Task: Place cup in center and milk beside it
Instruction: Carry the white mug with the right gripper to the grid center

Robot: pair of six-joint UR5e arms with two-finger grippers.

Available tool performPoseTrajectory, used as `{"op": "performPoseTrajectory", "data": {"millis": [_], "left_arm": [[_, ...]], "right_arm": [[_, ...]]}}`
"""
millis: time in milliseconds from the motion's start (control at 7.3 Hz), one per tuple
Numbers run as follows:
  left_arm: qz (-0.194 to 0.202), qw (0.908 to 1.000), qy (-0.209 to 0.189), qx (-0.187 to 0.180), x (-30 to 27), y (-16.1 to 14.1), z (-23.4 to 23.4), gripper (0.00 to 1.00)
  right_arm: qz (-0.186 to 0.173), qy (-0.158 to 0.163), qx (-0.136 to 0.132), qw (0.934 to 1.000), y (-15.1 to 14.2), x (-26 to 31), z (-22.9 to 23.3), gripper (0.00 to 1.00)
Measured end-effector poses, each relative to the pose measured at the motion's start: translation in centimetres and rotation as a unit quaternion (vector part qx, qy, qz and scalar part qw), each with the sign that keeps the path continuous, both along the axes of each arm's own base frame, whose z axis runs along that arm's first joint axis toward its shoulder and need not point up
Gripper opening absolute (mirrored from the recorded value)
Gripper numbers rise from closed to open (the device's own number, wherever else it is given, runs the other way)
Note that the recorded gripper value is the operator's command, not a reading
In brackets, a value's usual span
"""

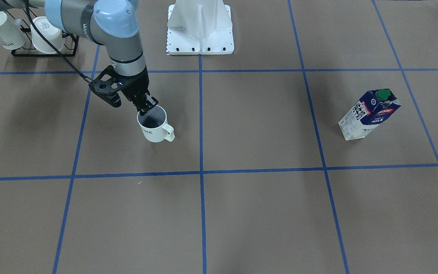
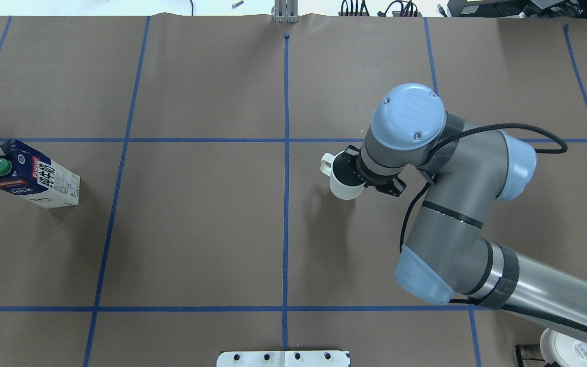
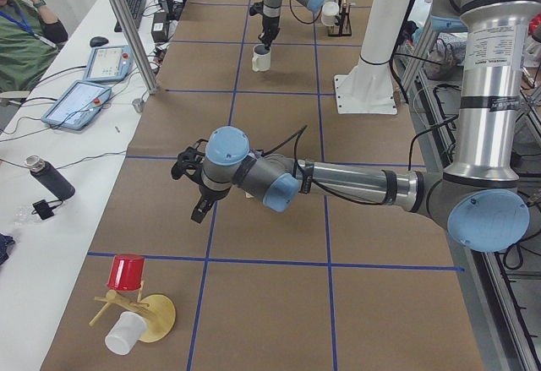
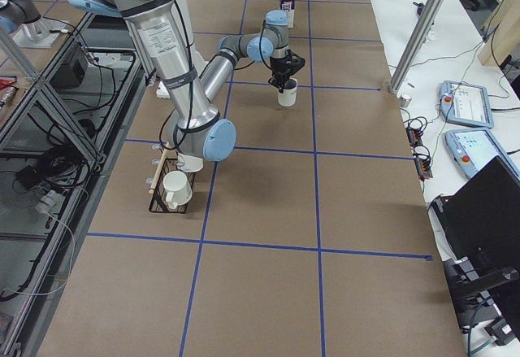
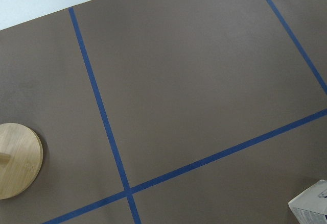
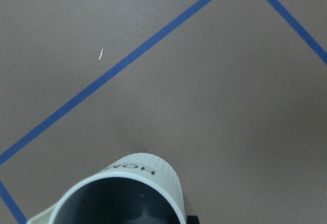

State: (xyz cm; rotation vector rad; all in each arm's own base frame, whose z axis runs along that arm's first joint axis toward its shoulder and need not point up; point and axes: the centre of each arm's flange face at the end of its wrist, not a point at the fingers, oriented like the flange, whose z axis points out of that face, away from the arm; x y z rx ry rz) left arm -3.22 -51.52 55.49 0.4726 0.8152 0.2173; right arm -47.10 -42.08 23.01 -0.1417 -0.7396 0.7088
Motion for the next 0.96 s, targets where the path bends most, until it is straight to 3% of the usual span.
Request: {"op": "performPoseTrajectory", "data": {"millis": [274,548,685,822,959], "left_arm": [[0.0,1.0,0.0,-0.002,0.0,0.0,0.2,0.99],[0.001,1.0,0.0,-0.003,0.0,0.0,0.3,0.99],[0.001,1.0,0.0,-0.003,0.0,0.0,0.3,0.99],[0.001,1.0,0.0,-0.003,0.0,0.0,0.4,0.99],[0.001,1.0,0.0,-0.003,0.0,0.0,0.4,0.99]], "right_arm": [[0.015,-0.01,-0.013,0.9998,2.4,-4.0,-2.6,0.0],[0.041,-0.001,-0.025,0.9988,2.2,-6.3,-2.8,0.0],[0.049,0.004,-0.026,0.9984,2.0,-6.6,-2.4,0.15],[0.053,0.008,-0.022,0.9983,1.8,-6.7,-2.2,0.99],[0.056,0.008,-0.017,0.9983,1.7,-6.6,-2.3,1.0]]}}
